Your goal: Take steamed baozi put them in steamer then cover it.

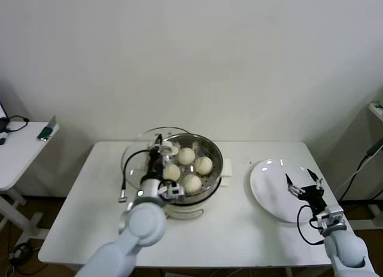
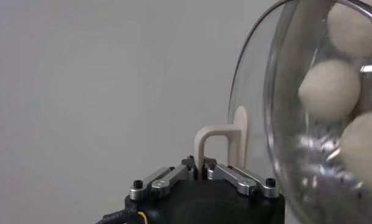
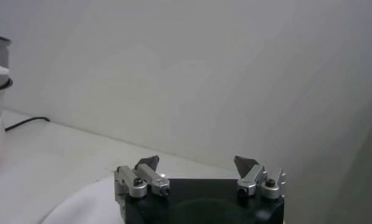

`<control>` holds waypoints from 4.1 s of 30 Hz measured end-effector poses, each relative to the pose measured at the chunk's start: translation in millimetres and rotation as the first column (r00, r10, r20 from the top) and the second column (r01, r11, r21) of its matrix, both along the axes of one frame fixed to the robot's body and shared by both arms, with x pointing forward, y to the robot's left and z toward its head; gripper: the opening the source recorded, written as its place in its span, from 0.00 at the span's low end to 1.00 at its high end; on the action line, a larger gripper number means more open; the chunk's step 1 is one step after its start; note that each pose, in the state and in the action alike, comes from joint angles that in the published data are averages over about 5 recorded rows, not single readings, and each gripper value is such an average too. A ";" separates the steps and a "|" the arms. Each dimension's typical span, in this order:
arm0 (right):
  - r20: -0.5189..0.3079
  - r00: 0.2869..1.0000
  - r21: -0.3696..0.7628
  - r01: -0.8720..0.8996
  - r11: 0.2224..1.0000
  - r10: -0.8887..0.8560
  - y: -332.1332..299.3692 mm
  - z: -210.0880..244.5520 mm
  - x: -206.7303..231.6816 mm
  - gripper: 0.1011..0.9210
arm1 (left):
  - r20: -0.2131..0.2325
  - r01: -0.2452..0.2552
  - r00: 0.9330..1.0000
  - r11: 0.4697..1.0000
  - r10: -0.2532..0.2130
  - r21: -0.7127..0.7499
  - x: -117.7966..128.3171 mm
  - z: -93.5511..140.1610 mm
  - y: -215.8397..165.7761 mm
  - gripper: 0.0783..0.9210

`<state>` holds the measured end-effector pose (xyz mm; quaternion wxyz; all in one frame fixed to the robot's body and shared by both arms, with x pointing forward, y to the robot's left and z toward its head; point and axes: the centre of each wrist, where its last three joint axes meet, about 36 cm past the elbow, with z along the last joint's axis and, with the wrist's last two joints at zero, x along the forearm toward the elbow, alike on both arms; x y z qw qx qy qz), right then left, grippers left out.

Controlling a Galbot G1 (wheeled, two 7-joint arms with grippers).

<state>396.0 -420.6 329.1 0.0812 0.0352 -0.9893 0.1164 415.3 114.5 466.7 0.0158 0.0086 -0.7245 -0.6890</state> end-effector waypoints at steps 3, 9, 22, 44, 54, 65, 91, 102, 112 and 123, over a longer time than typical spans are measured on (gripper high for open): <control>0.000 1.000 -0.001 0.003 1.000 -0.003 -0.2 -1.1 -0.8 0.88 | -0.012 0.014 1.000 1.000 -0.014 -0.016 1.9 -3.9 -16.8 0.09; 0.003 1.000 0.000 0.008 1.000 -0.008 0.4 -2.4 -0.9 0.88 | -0.015 0.027 1.000 0.999 -0.027 -0.038 7.9 -11.2 -41.7 0.09; 0.017 1.000 0.010 -0.001 1.000 0.001 6.9 -4.0 2.6 0.88 | 0.002 0.041 0.999 0.999 -0.041 -0.022 17.9 -33.5 -62.7 0.09; 0.014 1.000 0.040 -0.022 0.999 0.022 14.6 -13.6 5.1 0.88 | -0.030 0.036 0.999 0.999 -0.036 0.025 26.6 -50.6 -66.2 0.09; 0.014 0.999 0.046 -0.029 0.999 0.028 16.1 -14.6 6.0 0.88 | -0.035 0.044 0.998 0.998 -0.043 0.041 29.4 -53.6 -62.3 0.12; -0.005 0.999 0.067 -0.032 0.997 0.033 20.6 -11.8 10.5 0.88 | -0.064 0.047 0.997 0.999 -0.046 0.020 18.4 -43.6 -47.3 0.48; -0.038 0.998 0.060 -0.047 0.997 0.050 29.2 -9.7 20.0 0.88 | 0.032 0.092 0.996 0.961 -0.087 -0.260 -53.6 8.2 33.6 0.88; -0.036 0.997 0.069 -0.061 0.996 0.064 32.7 -11.8 11.0 0.88 | 0.126 0.071 0.992 0.787 0.008 -0.613 -60.4 -32.1 129.5 0.88; 0.012 0.998 0.079 -0.068 0.995 0.068 35.7 -10.5 0.6 0.88 | 0.085 -0.010 0.982 0.494 0.169 -0.870 -83.7 -106.5 201.1 0.88; 0.060 0.995 0.074 -0.080 0.994 0.075 39.1 -3.0 -5.7 0.88 | 0.076 0.002 0.972 0.316 0.223 -0.949 -107.8 -142.2 233.9 0.88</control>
